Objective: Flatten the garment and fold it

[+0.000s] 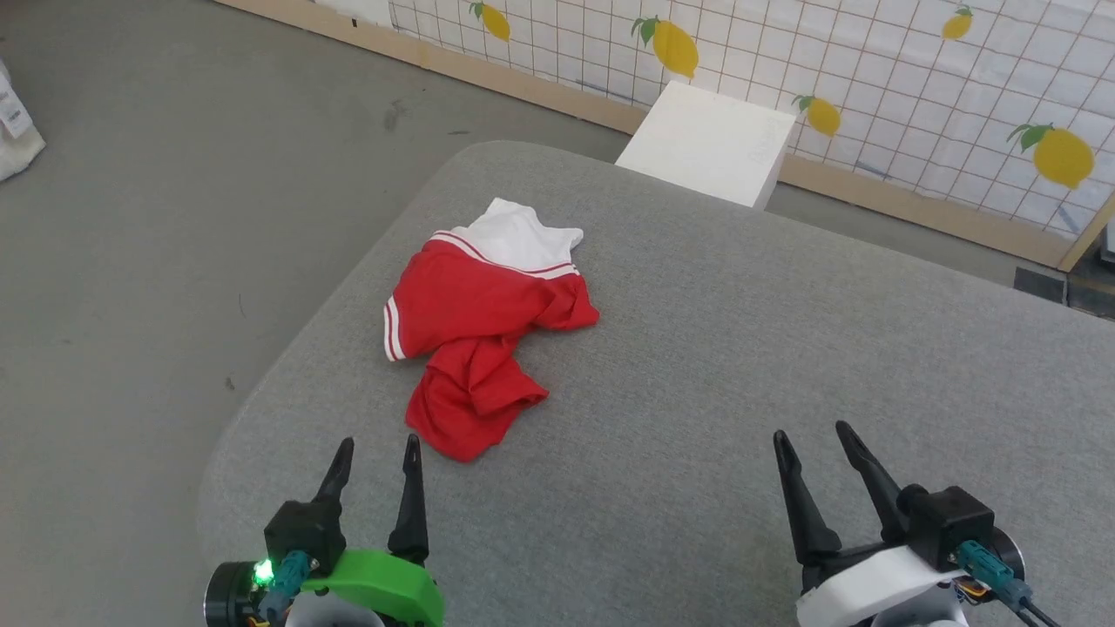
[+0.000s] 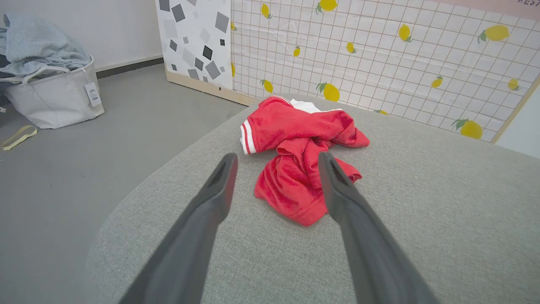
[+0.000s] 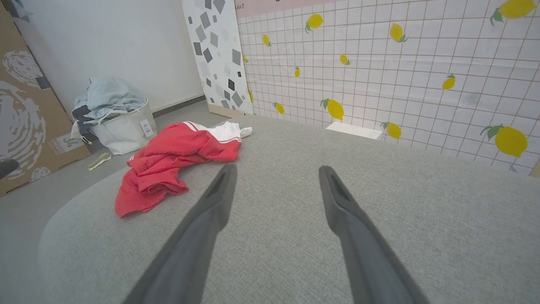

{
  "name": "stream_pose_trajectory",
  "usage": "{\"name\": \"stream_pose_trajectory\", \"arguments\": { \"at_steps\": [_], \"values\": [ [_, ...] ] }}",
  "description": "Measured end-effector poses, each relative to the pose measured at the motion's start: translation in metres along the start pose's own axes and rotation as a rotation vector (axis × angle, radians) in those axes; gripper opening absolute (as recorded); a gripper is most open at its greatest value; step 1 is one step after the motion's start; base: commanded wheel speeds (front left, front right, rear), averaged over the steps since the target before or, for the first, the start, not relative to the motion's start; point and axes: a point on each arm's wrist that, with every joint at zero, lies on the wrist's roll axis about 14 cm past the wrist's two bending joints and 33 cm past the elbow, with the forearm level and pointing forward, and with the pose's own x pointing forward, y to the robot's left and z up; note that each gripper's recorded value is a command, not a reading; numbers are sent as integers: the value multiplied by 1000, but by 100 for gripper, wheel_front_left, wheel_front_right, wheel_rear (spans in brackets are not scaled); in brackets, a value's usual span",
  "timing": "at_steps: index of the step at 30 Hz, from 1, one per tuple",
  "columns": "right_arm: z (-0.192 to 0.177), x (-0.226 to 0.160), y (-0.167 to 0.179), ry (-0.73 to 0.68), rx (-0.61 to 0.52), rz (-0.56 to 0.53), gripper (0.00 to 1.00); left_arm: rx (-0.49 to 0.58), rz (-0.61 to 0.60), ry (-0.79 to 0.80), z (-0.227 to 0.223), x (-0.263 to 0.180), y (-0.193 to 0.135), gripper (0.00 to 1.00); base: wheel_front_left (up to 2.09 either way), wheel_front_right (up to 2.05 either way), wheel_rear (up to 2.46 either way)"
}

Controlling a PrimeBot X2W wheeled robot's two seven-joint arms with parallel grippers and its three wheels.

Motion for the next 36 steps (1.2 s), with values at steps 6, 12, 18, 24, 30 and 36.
{"name": "stream_pose_trajectory", "arguments": {
  "at_steps": [6,12,18,24,30,36],
  "values": [
    [-3,-1,-3,4,7,-10,100,4,-17,14,-4,3,-5,100,0,0,0],
    [-1,7,-15,-11,1,-29,100,49,-96,41,-2,32,-16,100,0,0,0],
    [0,13,-35,-31,-7,-70,100,170,-216,172,-7,86,-28,100,0,0,0],
    [-2,12,-65,-35,-9,-140,100,276,-280,378,-25,138,-32,100,0,0,0],
    [-10,1,-103,-19,-11,-240,100,426,-325,708,-58,182,-29,100,0,0,0],
    [-30,-10,-121,32,5,-294,100,433,-347,980,-91,188,-32,100,0,0,0]
  ]
}}
